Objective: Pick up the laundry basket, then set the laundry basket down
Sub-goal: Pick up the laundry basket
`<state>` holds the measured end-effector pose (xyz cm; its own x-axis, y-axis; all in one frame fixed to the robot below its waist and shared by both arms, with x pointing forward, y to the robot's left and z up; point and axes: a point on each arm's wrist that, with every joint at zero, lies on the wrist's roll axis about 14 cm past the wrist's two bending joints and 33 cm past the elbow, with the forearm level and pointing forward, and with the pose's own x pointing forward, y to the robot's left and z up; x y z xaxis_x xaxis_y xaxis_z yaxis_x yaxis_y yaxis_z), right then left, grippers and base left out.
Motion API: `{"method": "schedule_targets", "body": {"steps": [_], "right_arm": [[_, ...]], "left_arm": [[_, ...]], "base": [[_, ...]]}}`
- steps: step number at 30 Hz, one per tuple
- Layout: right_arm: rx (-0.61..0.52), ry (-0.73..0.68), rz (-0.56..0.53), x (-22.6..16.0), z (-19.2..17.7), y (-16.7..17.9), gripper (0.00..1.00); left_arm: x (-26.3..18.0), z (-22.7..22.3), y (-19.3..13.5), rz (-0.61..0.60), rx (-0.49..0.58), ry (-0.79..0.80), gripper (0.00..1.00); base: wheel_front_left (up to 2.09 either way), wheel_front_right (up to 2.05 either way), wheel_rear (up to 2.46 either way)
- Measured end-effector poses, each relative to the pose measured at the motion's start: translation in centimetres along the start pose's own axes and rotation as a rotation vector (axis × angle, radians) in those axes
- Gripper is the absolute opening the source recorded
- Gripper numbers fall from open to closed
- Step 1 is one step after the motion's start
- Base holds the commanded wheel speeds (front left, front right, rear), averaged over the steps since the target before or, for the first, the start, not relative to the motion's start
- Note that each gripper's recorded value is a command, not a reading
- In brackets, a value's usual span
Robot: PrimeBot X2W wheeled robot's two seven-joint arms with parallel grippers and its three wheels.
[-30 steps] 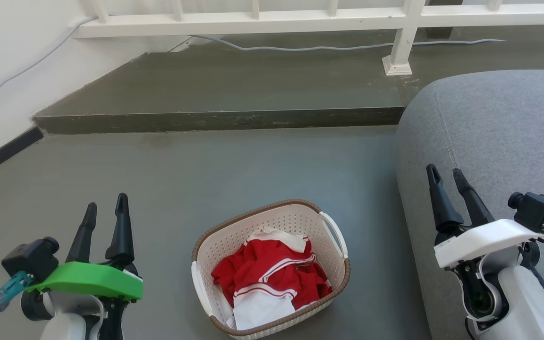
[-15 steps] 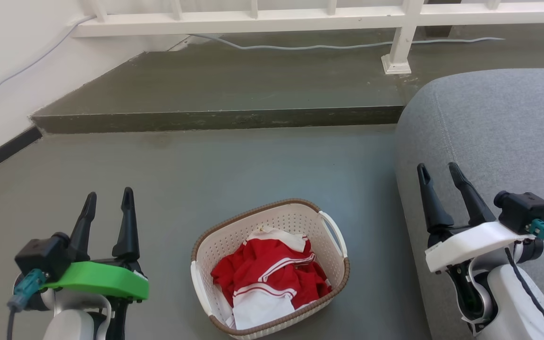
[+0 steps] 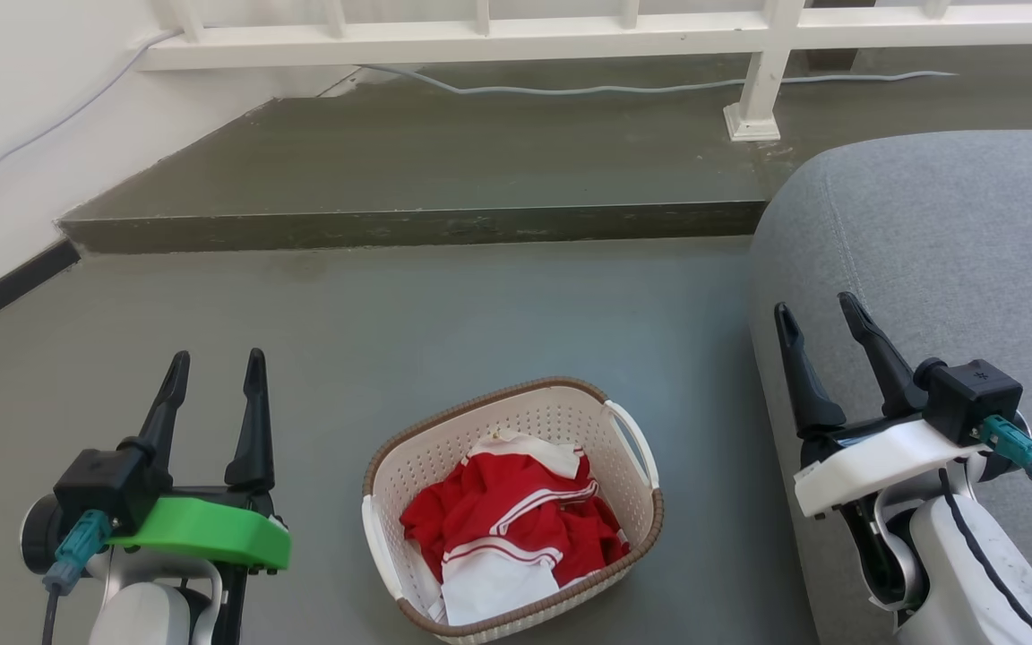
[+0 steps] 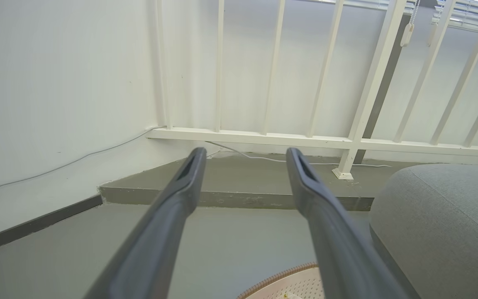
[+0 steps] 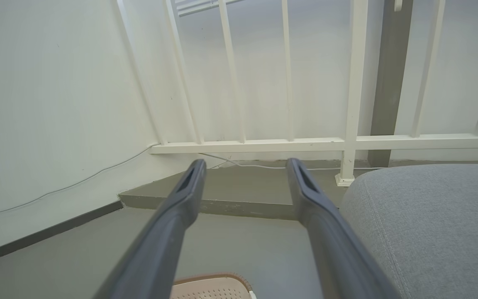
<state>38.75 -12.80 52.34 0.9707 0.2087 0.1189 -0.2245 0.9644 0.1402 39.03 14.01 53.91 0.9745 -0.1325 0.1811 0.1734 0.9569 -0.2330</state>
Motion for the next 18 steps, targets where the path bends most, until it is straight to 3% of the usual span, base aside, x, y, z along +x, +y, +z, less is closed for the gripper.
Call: {"method": "schedule_targets", "body": {"steps": [18], "right_arm": [[-0.005, 0.012, -0.023, -0.2, -0.5, -0.8, 1.0]], "left_arm": [[0.4, -1.3, -0.2, -0.012, -0.012, 0.033, 1.0]], "base": [[0.0, 0.0, 0.0]]}}
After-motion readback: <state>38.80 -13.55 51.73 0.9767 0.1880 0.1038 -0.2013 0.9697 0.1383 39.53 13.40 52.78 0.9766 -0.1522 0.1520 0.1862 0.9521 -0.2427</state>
